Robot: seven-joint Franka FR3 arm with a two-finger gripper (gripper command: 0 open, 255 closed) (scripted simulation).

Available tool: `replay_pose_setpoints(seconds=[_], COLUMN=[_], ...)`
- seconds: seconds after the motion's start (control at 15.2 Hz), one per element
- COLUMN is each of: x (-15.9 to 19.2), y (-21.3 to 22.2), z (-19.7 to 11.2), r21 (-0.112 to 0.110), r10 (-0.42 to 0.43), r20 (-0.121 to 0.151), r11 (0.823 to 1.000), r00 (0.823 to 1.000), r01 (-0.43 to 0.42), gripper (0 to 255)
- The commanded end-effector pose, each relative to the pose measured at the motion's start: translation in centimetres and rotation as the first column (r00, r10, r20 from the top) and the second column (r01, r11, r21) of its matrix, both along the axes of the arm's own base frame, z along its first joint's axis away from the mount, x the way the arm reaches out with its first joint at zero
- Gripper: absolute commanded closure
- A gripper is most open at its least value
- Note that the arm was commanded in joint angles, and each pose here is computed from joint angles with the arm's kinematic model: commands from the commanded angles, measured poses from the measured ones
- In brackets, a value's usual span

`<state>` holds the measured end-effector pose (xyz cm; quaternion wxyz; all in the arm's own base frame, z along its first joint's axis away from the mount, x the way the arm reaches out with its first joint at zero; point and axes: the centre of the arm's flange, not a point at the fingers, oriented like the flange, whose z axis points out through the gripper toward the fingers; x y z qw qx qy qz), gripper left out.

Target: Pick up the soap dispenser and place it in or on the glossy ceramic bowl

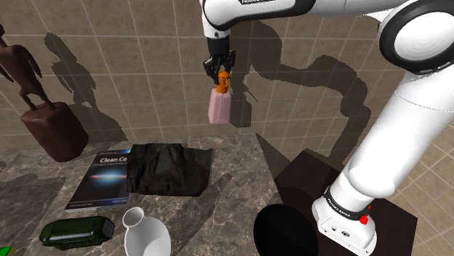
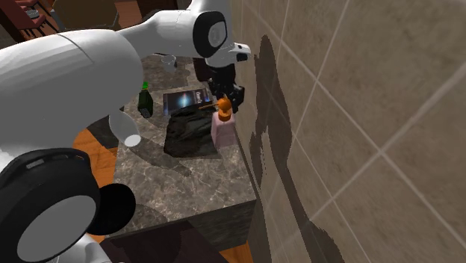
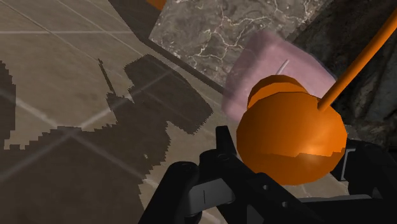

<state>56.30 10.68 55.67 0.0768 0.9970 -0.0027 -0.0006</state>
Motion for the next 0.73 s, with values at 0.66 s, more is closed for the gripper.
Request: replay_pose_setpoints(seconds=[0.66], x=[-14.2], y=[4.9], z=[2.7], r21=[0.0], r10=[0.0], r20=[0.0], r11=[1.0], r00=[1.0], r01=[0.0], gripper=[255])
